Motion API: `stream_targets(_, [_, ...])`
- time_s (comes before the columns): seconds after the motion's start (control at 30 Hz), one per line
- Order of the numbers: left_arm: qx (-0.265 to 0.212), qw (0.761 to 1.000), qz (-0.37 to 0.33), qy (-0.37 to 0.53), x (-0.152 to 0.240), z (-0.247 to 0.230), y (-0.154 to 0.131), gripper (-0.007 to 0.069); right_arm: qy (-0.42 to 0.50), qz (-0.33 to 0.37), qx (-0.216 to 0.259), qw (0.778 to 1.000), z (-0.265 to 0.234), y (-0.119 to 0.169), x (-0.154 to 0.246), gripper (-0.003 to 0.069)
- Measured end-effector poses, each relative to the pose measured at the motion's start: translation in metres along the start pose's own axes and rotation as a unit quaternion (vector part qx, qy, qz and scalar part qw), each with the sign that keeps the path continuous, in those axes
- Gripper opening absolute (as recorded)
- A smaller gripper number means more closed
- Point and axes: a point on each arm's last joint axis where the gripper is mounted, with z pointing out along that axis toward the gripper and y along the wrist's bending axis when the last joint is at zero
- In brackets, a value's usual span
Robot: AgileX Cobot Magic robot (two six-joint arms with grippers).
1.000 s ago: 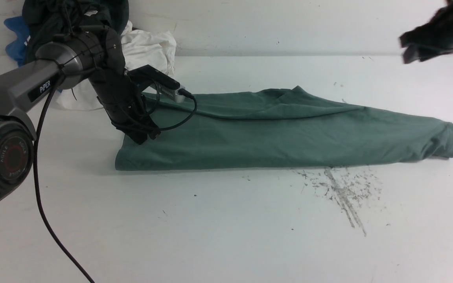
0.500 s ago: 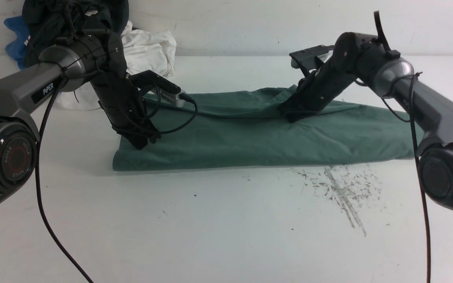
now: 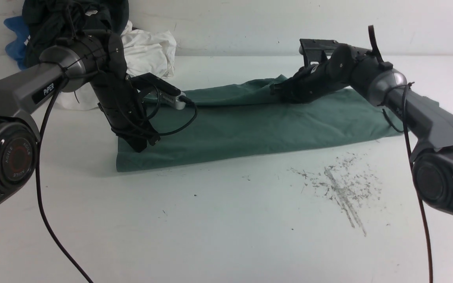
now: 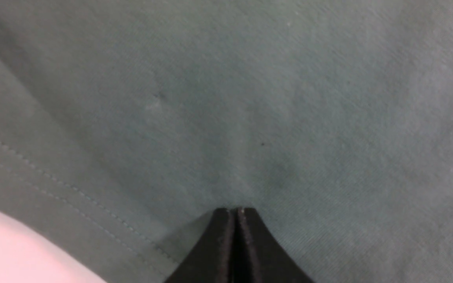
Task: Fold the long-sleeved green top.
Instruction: Use both arms to drag the lower edge of the fabric forward and fold it over the upper edge
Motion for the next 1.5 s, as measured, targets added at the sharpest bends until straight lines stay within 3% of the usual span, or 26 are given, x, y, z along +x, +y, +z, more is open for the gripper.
stream_targets(0.37, [0.004, 1.0, 0.001, 0.011, 0.001, 0.003, 0.001, -0.0007, -0.094, 0.109, 0.032, 0.989, -0.011, -0.047, -0.02, -0.0003])
stream_targets(0.53, [0.004, 1.0, 0.001, 0.012, 0.0, 0.003, 0.001, -0.0007, -0.069, 0.128, 0.041, 0.989, -0.02, -0.071, -0.018, 0.0049])
stream_targets(0.73, [0.004, 1.0, 0.001, 0.012, 0.0, 0.003, 0.001, -0.0007, 0.019, 0.013, 0.062, 0.998, -0.066, -0.081, -0.031, 0.0083])
stream_targets(0.9, [0.004, 1.0, 0.001, 0.012, 0.0, 0.004, 0.001, -0.0007, 0.125, -0.058, 0.106, 0.985, -0.09, -0.085, -0.024, 0.0085])
stream_targets(1.13, [0.004, 1.0, 0.002, 0.012, 0.0, 0.004, 0.001, -0.0007, 0.207, -0.065, 0.124, 0.968, -0.068, -0.099, 0.007, 0.0078])
stream_targets(1.5, [-0.021, 0.999, -0.039, 0.029, 0.003, 0.003, 0.004, -0.0007, 0.213, -0.057, 0.123, 0.968, -0.064, -0.096, 0.011, -0.0001])
